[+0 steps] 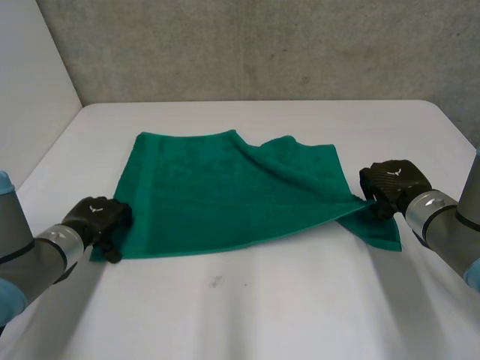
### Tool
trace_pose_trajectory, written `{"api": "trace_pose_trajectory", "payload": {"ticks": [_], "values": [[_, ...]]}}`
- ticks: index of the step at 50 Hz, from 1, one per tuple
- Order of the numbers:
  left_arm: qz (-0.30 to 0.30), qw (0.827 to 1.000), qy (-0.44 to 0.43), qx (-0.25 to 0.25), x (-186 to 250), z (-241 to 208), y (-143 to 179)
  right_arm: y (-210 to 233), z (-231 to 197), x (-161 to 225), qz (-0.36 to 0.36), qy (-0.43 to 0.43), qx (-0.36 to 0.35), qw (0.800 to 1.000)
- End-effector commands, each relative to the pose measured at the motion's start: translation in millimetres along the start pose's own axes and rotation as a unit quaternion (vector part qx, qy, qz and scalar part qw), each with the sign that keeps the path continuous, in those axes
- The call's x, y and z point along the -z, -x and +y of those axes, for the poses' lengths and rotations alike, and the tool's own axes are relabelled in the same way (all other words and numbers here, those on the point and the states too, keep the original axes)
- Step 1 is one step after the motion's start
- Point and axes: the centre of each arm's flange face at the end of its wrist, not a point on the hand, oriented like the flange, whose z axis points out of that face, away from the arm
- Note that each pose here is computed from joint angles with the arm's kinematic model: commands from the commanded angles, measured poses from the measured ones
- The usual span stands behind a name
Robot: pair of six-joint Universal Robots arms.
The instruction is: Fold the towel.
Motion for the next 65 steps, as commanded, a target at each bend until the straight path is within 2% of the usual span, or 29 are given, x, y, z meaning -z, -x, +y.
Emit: {"api": "trace_pose_trajectory", "payload": {"ticks": [1,28,33,37,40,44,49,54,59,65], "values": [[-0.004,1.0,-0.005,-0.003,-12,0,4,0,0,0,0.0,0.0,0.0,1.0],[-0.01,0.999,-0.032,-0.012,-38,-9,12,-1,0,0,0.001,0.0,0.001,1.0],[-0.014,0.999,-0.039,-0.014,-33,-16,13,-1,-2,-1,0.001,-0.004,0.002,1.0],[-0.028,0.998,-0.061,-0.019,-12,-36,18,-3,-7,2,0.003,-0.006,0.005,1.0],[-0.03,0.997,-0.063,-0.023,11,-43,16,-4,-13,11,-0.001,0.003,0.02,1.0],[-0.027,0.998,-0.055,-0.033,43,-53,12,3,-15,37,-0.036,0.063,0.085,0.994],[-0.011,0.998,0.0,-0.066,78,-45,6,11,-4,71,-0.097,0.157,0.167,0.968],[0.003,0.994,0.045,-0.102,88,-29,3,15,-1,87,-0.123,0.182,0.199,0.955],[0.009,0.993,0.051,-0.11,86,-23,0,15,-4,78,-0.101,0.143,0.202,0.964],[0.006,0.992,0.041,-0.117,61,-15,1,16,7,56,-0.084,0.126,0.187,0.971]]}}
